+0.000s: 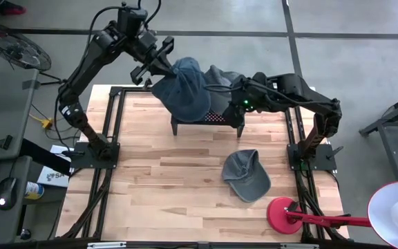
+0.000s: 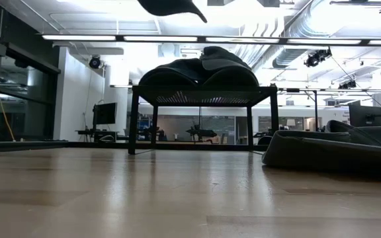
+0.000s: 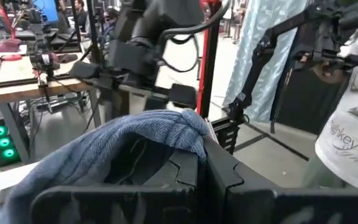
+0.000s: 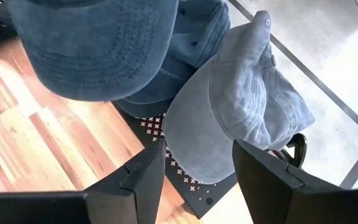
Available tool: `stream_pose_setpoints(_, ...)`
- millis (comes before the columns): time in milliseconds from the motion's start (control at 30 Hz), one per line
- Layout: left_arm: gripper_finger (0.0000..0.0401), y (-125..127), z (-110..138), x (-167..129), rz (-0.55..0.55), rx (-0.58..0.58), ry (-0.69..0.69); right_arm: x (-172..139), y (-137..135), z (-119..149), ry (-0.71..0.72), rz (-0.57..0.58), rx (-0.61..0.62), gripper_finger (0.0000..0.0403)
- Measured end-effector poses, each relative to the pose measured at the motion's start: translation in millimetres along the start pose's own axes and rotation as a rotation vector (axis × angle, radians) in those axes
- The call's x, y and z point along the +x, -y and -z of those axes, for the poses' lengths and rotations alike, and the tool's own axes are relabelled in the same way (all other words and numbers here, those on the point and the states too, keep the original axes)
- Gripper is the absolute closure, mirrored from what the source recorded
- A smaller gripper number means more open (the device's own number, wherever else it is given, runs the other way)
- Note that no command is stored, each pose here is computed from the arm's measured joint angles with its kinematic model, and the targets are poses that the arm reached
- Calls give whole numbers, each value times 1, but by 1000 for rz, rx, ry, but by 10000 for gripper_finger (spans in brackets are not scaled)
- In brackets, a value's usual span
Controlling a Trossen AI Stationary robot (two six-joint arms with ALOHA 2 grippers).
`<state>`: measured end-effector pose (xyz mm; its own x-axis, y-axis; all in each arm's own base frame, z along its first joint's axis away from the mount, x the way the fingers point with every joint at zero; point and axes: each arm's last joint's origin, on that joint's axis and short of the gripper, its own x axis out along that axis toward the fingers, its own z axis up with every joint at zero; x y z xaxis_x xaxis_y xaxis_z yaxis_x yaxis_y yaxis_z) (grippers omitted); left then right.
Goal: Pick & Place hat
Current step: Stack the blue cap on the blue cap on the shelf
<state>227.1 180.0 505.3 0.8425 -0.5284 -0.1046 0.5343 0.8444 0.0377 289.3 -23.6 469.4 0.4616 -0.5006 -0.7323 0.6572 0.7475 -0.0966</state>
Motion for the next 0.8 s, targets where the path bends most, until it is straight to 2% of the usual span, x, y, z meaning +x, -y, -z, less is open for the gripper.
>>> stream_pose_setpoints(200,401,-19,7,-10,58,-82,51,-3,-4,2,6,-3,-13,222)
stream_pose_setpoints(333,401,-25,8,-11,180,-132,96,-3,-4,2,9,1,-19,221)
stream_pose_setpoints(633,401,-26,-6,-7,211,-176,93,-3,-7,-3,56,-24,-71,221)
stream_pose_setpoints(800,401,-19,-11,4,250,-186,89,-4,-13,-11,120,-115,-144,221)
